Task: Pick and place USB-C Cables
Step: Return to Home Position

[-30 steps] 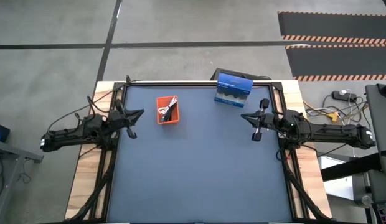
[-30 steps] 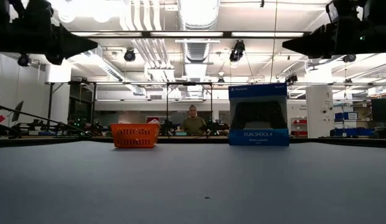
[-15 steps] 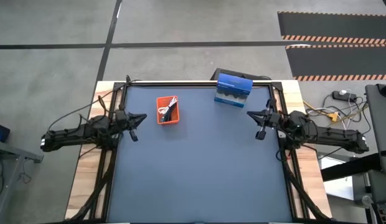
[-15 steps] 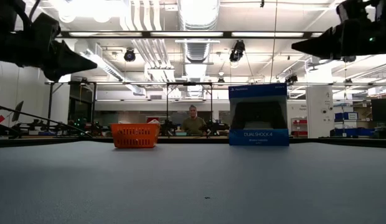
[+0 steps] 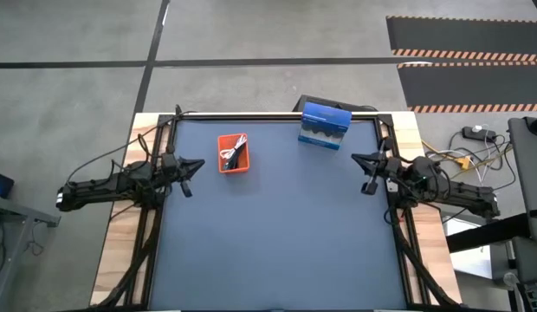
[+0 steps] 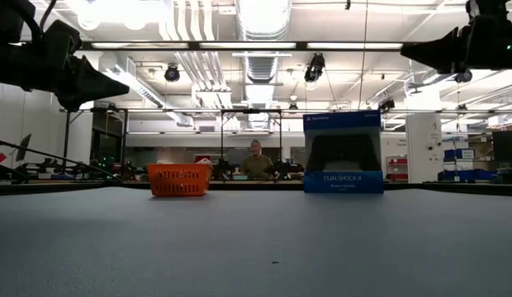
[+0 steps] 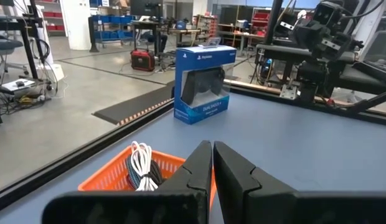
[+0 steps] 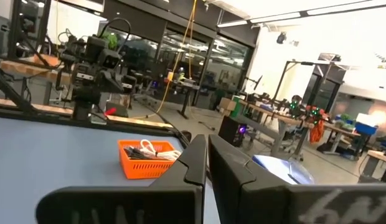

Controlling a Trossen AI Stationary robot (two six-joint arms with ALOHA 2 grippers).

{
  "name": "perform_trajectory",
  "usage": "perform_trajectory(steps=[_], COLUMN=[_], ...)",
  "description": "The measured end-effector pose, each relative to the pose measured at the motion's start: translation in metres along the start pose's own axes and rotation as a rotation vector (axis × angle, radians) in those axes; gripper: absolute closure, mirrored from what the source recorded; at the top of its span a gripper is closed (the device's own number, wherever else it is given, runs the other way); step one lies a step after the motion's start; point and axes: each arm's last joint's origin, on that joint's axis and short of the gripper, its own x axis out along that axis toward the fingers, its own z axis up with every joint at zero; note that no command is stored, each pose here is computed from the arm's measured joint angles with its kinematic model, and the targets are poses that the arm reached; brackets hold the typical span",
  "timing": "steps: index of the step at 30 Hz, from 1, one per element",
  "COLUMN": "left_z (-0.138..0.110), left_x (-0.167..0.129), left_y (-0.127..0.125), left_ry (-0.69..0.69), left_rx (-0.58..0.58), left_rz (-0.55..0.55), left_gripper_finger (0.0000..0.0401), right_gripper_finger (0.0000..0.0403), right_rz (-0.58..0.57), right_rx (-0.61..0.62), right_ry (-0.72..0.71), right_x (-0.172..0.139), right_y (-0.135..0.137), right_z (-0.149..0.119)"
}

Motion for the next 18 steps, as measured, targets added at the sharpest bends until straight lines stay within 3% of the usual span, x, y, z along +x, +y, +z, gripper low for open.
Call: perform_trajectory(steps=[9, 18], left_z=[0.000, 0.000], left_x=[0.000, 0.000], left_y=[0.000, 0.000], left_ry=[0.000, 0.001], left_rx=[-0.001, 0.000], left_rz=[-0.001, -0.001], left_gripper_finger=[0.0400, 0.0400], right_gripper_finger=[0.0394, 0.0394], right_rz=[0.007, 0.019], right_rx=[0.003, 0.083], right_ry=[0.024, 0.073], right_x=[0.001, 0.002], right_y=[0.004, 0.010], right_z=[-0.012, -0.030])
